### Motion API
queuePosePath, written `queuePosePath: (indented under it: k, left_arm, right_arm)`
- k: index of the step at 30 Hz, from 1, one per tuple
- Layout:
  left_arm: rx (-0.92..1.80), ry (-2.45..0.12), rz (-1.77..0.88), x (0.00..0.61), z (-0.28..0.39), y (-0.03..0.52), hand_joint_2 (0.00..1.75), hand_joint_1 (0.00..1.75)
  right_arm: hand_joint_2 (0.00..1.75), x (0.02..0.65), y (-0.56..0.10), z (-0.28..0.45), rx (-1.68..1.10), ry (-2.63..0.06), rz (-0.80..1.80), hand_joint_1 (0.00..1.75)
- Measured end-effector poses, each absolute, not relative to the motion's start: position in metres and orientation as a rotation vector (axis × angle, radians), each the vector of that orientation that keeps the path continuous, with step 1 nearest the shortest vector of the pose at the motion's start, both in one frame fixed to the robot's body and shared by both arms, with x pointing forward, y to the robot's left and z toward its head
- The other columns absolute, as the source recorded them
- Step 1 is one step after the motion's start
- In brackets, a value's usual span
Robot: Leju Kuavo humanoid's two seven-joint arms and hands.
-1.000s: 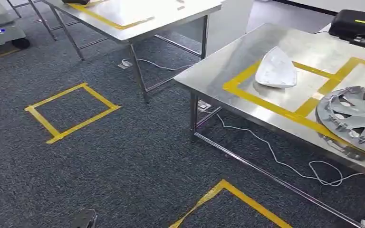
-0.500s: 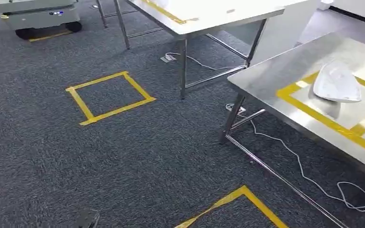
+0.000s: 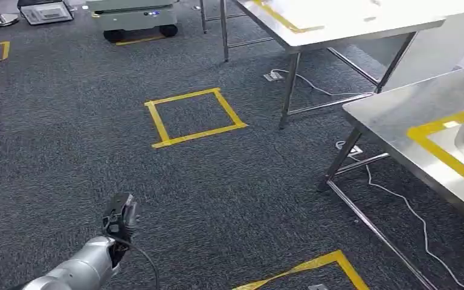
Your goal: Take the parts from the cabinet and place them on the table.
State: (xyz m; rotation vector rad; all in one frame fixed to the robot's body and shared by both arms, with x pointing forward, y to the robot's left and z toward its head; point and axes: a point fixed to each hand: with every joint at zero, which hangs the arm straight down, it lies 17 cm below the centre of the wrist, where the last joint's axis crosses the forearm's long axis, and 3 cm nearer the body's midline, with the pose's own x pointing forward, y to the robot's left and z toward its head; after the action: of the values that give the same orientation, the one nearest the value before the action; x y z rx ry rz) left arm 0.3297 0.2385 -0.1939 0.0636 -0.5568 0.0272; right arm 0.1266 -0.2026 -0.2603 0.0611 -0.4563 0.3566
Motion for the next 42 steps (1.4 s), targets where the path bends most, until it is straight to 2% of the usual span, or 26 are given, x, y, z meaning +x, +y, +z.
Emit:
queuePosePath:
  k: [42]
  left_arm:
    - [0.054,-0.551,0.034,0.324,-0.198,0.26,0.0,0.0]
  right_arm:
    - [0.0,0.143,-0.194,-0.257,0.069,-0.465,0.49,0.0]
